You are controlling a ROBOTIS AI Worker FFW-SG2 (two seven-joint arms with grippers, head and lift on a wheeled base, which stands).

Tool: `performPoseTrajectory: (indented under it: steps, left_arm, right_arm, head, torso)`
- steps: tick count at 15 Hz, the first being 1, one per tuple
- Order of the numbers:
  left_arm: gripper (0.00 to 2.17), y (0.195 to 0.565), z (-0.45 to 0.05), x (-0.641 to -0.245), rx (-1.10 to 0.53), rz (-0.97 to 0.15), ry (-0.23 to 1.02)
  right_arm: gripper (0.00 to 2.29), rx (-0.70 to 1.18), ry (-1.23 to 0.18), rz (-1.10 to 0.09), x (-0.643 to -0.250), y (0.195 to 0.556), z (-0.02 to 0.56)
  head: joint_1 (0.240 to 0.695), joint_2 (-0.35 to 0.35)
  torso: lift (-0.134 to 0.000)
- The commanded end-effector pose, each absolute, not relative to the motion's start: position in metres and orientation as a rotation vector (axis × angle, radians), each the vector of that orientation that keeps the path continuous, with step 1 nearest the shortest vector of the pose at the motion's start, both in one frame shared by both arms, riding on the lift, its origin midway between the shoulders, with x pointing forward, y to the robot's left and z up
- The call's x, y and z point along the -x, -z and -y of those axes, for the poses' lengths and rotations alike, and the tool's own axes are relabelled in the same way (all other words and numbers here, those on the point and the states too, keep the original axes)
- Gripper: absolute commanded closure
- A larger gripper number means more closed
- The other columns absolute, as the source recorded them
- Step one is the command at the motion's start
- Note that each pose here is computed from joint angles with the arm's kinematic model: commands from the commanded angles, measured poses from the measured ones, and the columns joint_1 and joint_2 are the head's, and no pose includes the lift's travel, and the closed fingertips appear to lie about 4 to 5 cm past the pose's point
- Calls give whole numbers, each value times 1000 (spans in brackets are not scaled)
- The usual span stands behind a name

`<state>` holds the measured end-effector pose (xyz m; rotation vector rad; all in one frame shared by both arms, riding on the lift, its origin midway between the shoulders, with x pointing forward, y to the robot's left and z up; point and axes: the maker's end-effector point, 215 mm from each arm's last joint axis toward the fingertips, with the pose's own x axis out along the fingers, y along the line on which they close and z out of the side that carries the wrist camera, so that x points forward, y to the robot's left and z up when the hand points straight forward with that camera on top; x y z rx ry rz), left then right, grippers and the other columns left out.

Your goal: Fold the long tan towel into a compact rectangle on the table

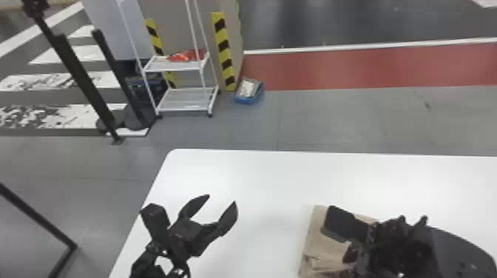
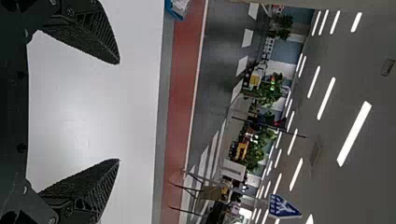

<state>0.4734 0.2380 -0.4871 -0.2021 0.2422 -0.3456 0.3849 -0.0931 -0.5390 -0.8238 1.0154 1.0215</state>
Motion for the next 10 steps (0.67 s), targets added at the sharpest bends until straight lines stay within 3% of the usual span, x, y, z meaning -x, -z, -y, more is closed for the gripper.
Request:
performPoseTrajectory:
  steps: [1, 6, 7, 8, 10]
  left_arm:
    - [147, 487, -238, -475, 201, -242, 345]
    - [147, 487, -238, -480, 203, -240, 345]
    - [147, 486, -238, -482, 203, -239, 345]
    - [147, 487, -238, -482, 204, -240, 345]
    - [147, 487, -238, -483, 203, -241, 342]
  right_arm:
    - [799, 810, -1014, -1025, -385, 537, 92]
    - [795, 769, -1031, -1042, -380, 529, 84]
    - [694, 764, -1032, -1050, -378, 529, 85]
    - [313, 755, -1028, -1055, -378, 528, 84]
    - [269, 757, -1024, -1057, -378, 528, 85]
  head:
    - [695, 188]
    - [695, 194]
    - [695, 196]
    - [695, 197]
    - [695, 199]
  torso:
    - [0]
    - [0]
    - [0]
    - [0]
    - [0]
